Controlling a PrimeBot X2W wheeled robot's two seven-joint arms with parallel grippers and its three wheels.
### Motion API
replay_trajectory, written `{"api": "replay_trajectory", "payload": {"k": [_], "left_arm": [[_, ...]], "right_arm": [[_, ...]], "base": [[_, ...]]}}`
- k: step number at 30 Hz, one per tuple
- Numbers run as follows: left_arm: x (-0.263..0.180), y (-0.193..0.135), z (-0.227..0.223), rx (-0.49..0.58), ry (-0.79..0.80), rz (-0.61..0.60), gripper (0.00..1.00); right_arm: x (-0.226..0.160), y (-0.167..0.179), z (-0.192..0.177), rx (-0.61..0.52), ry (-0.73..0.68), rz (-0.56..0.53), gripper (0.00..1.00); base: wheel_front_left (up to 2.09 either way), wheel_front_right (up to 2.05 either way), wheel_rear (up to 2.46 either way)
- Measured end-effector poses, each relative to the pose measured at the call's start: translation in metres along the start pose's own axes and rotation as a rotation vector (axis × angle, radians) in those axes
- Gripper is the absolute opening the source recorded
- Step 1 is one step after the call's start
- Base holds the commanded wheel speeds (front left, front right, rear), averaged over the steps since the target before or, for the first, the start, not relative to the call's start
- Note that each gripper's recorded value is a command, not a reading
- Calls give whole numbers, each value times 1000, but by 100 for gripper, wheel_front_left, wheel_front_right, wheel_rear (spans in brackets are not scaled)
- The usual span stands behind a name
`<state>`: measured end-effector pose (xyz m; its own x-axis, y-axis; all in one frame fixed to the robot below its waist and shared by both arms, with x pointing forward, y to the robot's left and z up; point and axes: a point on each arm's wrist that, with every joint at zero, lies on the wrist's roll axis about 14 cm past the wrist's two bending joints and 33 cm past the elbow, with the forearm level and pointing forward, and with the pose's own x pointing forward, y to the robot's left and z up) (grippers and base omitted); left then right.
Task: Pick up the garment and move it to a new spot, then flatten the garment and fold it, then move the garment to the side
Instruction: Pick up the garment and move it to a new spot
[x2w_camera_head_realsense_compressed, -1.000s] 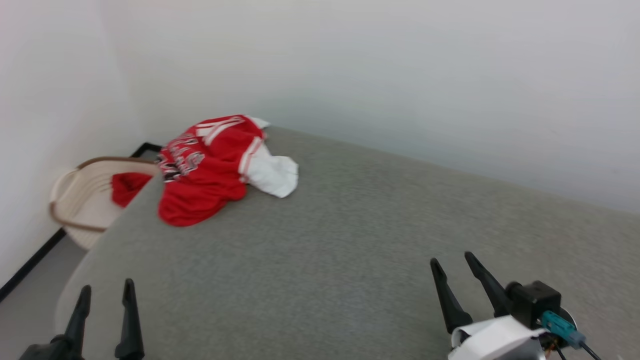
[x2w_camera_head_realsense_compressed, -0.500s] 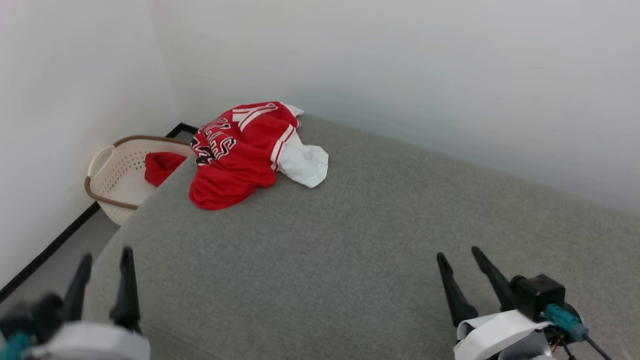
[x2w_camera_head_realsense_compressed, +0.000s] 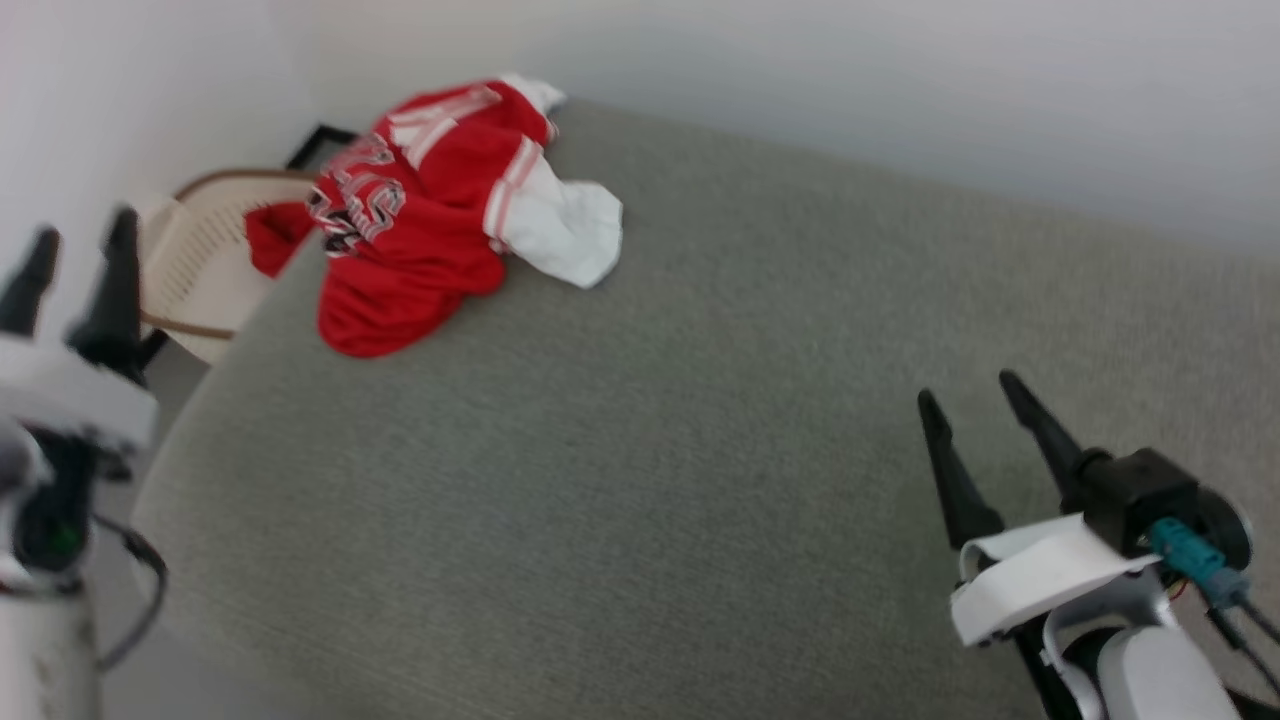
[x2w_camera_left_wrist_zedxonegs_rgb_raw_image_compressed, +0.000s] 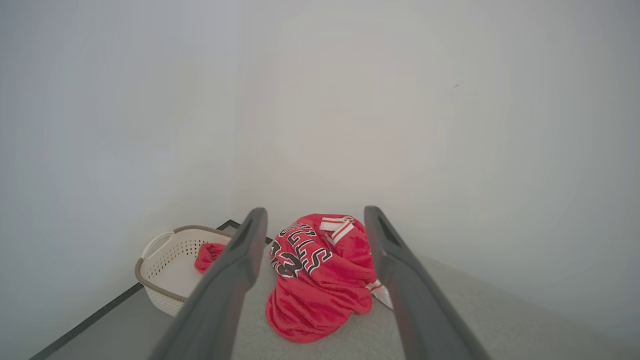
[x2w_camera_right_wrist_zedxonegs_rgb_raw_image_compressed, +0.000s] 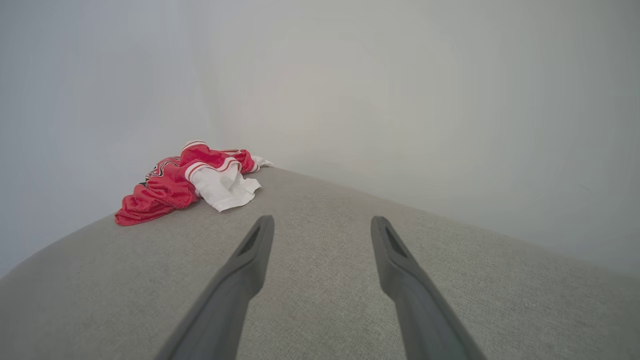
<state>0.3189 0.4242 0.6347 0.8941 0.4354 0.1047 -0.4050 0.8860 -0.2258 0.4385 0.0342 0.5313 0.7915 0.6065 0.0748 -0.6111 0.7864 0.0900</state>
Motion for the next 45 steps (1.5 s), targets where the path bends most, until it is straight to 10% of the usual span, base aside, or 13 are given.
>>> {"api": "replay_trajectory", "payload": {"k": [16,38,40,45], "left_arm": [[138,-16,-100,15,476,35,100],[162,-32,-293,111,1010,117,100],[162,-32,-294,91,1011,126,4],[163,-38,-288,79,965,116,0]], "right_arm": [[13,-77,-45,18,69,-107,100],[-13,-138,-106,60,209,-249,100],[-13,-138,-106,60,212,-250,100],[-14,-134,-100,70,206,-248,100]], "base": [[0,0,0],[0,0,0],[0,0,0],[0,0,0]]}}
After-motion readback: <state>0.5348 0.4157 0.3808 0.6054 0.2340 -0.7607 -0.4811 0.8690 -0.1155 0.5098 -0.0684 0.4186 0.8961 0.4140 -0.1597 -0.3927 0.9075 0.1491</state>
